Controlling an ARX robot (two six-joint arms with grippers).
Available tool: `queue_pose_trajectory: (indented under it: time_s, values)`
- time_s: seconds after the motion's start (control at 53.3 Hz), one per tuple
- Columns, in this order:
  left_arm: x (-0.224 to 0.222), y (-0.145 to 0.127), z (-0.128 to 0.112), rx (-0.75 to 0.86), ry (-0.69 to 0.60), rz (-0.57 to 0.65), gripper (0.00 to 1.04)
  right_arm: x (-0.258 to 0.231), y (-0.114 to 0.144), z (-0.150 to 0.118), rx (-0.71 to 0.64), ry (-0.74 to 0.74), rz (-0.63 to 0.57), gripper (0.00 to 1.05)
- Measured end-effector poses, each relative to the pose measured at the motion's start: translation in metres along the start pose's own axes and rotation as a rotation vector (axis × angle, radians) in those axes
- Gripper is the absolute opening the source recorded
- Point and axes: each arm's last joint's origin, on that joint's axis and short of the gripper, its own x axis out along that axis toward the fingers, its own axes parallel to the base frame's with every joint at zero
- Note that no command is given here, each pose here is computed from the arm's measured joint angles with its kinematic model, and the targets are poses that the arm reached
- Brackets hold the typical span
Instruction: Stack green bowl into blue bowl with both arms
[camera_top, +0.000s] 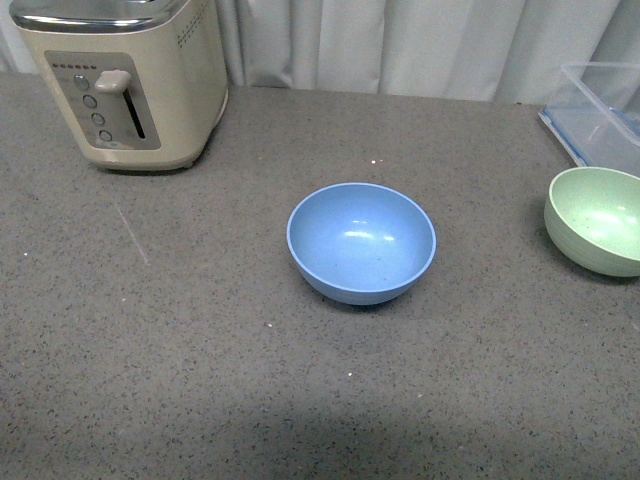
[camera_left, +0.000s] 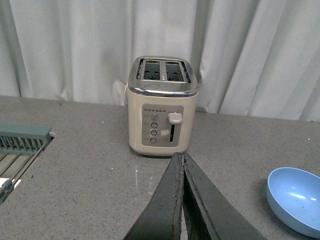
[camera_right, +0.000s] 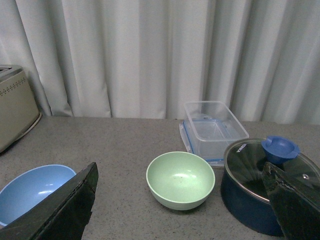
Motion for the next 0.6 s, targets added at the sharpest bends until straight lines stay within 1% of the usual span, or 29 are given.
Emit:
queue_pose_trajectory:
  time_s: [0.356,0.432,0.507,0.6]
  values:
    - [-0.007,0.0,0.0,0.0,0.0,0.0,0.04,0.0,0.0,0.0,0.0,0.0,0.0,0.96]
    - [-0.014,0.0,-0.005,0.0,0.034,0.0,0.04,0.0,0.0,0.0,0.0,0.0,0.0,0.96]
    - [-0.017,0.0,-0.003,0.0,0.008,0.0,0.04,0.0,0.0,0.0,0.0,0.0,0.0,0.96]
    - [-0.017,0.0,-0.003,0.0,0.007,0.0,0.04,0.0,0.0,0.0,0.0,0.0,0.0,0.96]
